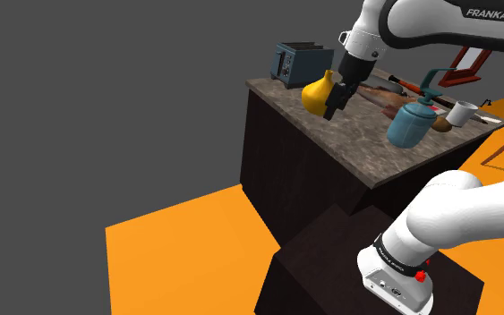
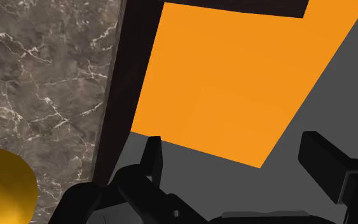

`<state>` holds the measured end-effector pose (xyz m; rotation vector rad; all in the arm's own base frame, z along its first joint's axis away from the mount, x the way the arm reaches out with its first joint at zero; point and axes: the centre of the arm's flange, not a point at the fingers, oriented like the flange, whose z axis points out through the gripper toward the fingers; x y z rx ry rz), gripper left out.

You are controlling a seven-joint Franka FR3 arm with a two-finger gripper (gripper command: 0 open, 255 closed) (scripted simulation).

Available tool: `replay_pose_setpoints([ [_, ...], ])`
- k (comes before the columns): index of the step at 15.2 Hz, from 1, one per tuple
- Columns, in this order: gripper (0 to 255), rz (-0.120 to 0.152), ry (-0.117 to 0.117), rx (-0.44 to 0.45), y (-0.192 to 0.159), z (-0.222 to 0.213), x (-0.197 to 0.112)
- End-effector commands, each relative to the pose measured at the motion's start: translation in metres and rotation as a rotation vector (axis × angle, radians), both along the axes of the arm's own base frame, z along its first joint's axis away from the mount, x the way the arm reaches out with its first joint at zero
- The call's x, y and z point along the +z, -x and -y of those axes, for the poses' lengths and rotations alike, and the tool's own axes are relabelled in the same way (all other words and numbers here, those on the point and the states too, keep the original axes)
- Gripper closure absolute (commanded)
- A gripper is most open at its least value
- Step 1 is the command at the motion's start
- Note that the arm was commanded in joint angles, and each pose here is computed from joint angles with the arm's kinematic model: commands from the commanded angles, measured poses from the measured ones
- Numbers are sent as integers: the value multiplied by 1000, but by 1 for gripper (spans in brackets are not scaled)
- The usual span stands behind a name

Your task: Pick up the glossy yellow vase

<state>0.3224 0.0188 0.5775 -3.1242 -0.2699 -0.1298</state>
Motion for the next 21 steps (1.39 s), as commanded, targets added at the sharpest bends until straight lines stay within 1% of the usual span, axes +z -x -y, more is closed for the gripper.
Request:
replay_pose_setpoints([
  [1,0,0,0,0,0,0,0],
  [21,0,-17,9,2,-155,214,17],
])
